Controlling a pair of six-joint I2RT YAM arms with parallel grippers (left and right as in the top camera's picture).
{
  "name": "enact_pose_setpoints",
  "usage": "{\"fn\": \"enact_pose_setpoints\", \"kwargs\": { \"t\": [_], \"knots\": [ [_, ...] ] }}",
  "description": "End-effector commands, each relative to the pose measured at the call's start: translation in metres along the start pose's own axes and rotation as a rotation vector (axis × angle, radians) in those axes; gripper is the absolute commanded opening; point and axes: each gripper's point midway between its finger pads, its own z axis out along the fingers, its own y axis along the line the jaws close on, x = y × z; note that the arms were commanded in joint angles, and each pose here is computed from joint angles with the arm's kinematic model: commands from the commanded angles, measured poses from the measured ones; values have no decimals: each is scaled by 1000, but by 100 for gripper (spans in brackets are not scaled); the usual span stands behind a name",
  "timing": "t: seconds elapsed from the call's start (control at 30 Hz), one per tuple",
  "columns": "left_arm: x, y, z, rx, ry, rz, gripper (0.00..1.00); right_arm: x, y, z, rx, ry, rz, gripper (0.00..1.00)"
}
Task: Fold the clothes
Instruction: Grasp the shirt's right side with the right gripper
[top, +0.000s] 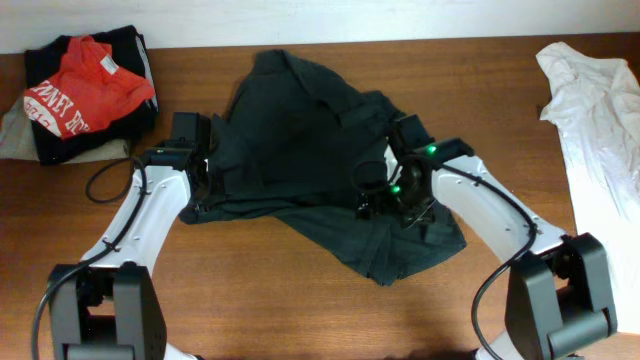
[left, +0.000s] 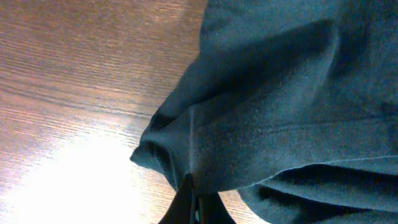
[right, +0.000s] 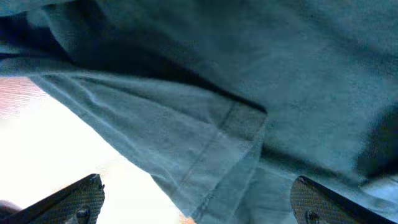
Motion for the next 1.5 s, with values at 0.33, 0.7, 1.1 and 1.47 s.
{"fn": "enact_pose_setpoints", "kwargs": {
  "t": [0.33,0.7,1.1,1.47],
  "knots": [
    [-5,2,-12,14,-21,-23,1,8,18,32,-36,-44,-85,98],
    [-6,2,-12,15,-23,-24,1,15,-10,47,69,-53,-83,98],
    [-6,2,-12,15,-25,-24,1,3,-15,63,88,-72,-69,83],
    [-7,2,-12,14,-26,-24,1,-4,-28,59,121,-97,-31,68]
  ]
}}
